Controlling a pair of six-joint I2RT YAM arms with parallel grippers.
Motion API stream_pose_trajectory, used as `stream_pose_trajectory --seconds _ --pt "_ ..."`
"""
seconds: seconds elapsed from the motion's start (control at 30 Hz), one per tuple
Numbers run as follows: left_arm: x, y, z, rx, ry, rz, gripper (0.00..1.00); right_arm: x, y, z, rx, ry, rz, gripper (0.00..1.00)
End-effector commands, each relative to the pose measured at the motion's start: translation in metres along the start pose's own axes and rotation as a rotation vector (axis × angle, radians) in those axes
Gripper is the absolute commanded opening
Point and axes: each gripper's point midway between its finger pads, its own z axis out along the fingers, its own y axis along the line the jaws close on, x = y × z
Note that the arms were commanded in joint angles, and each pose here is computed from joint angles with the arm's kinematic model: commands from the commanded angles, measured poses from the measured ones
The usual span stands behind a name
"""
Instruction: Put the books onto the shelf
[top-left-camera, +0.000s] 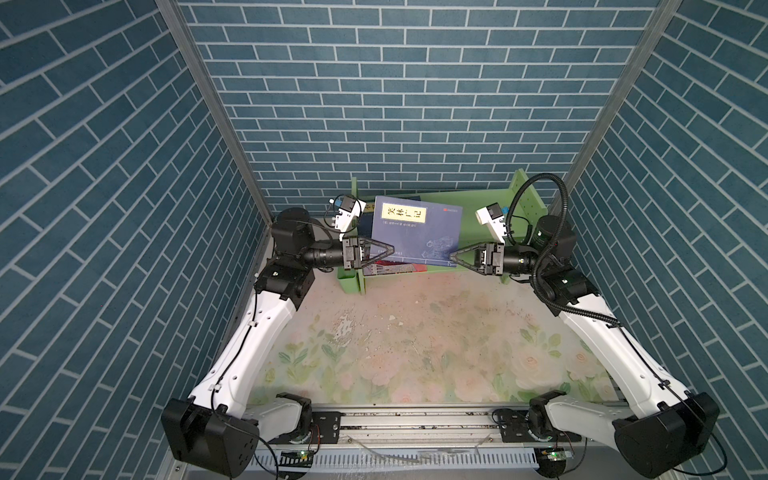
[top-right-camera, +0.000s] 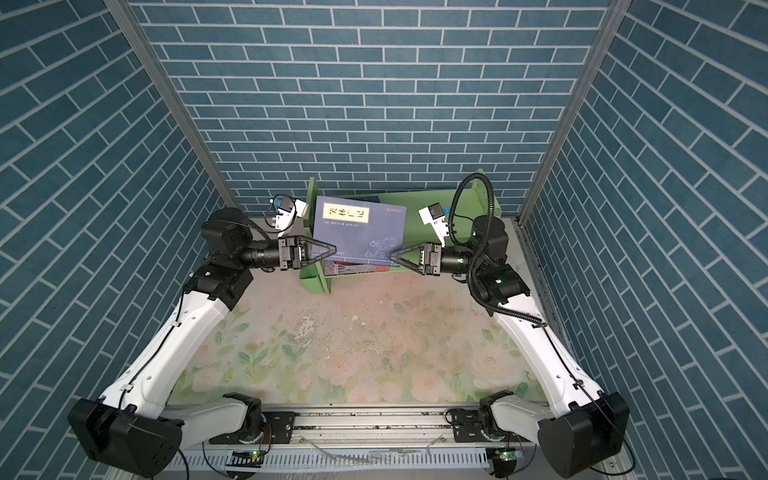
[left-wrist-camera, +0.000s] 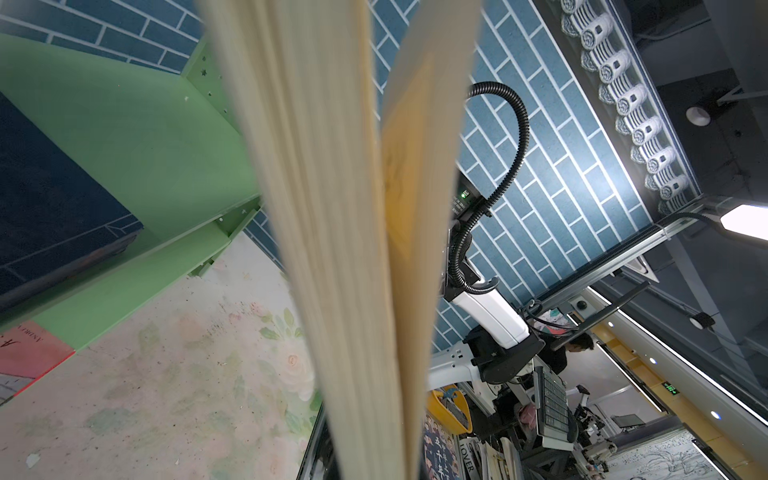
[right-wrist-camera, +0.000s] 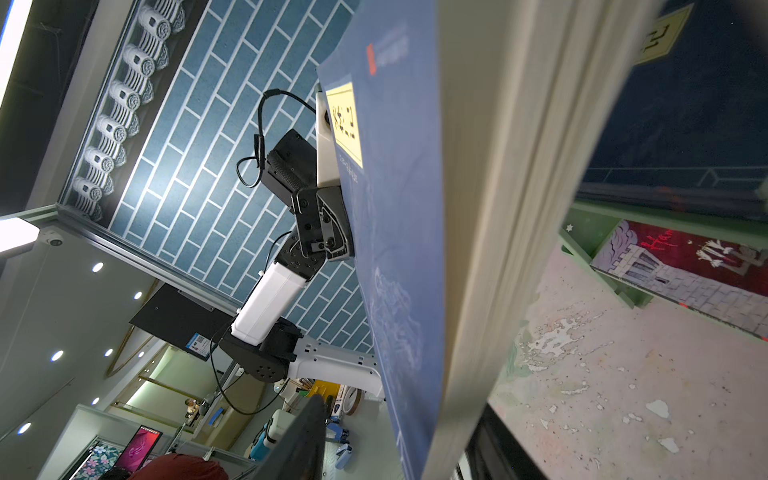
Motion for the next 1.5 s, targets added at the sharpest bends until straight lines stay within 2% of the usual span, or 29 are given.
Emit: stream_pose_trajectory --seconds 0.0,0.23,0.53,0.57,0.6,0.73,0.8,0.93,1.07,1.27,1.47 --pt "-0.01 -0.015 -0.003 0.023 -0.036 0.083 0.0 -0.016 0.004 0.002 -0.034 -0.052 -0.023 0.5" --pt "-0.014 -0.01 -0.002 0.02 -0.058 0.073 0.0 -0.027 0.004 0.007 -0.081 -0.074 -0.011 0.35" --pt "-0.014 0.007 0.0 -0.015 -0.077 0.027 0.0 -0.037 0.002 0.013 -0.106 -0.07 0.0 0.06" --pt "-0.012 0.008 0.0 -0.016 -0.074 0.026 0.04 -0.038 0.004 0.014 -0.108 -0.064 -0.001 0.02" --pt "-0.011 0.009 -0.001 -0.02 -0.07 0.03 0.13 -0.039 0.005 0.014 -0.11 -0.059 -0.002 0.0" --pt "-0.006 0.021 -0.013 -0.105 -0.07 0.046 0.51 -0.044 0.005 0.014 -0.086 -0.028 -0.019 0.0" --pt "-0.004 0.03 -0.025 -0.165 -0.063 0.049 0.61 -0.047 0.003 0.013 -0.055 -0.014 -0.017 0.0" --pt "-0.012 0.042 -0.06 -0.25 -0.107 0.025 0.65 -0.056 -0.006 0.009 0.0 0.008 -0.01 0.0" --pt "-0.022 0.033 -0.085 -0.267 -0.162 0.075 0.65 -0.066 -0.022 0.005 0.039 0.02 0.026 0.0" --pt "-0.031 0.014 -0.086 -0.226 -0.179 0.124 0.67 -0.082 -0.049 0.013 0.042 0.048 0.097 0.0" --pt "-0.037 0.022 -0.086 -0.215 -0.196 0.095 0.68 -0.095 -0.077 0.026 0.045 0.078 0.164 0.0"
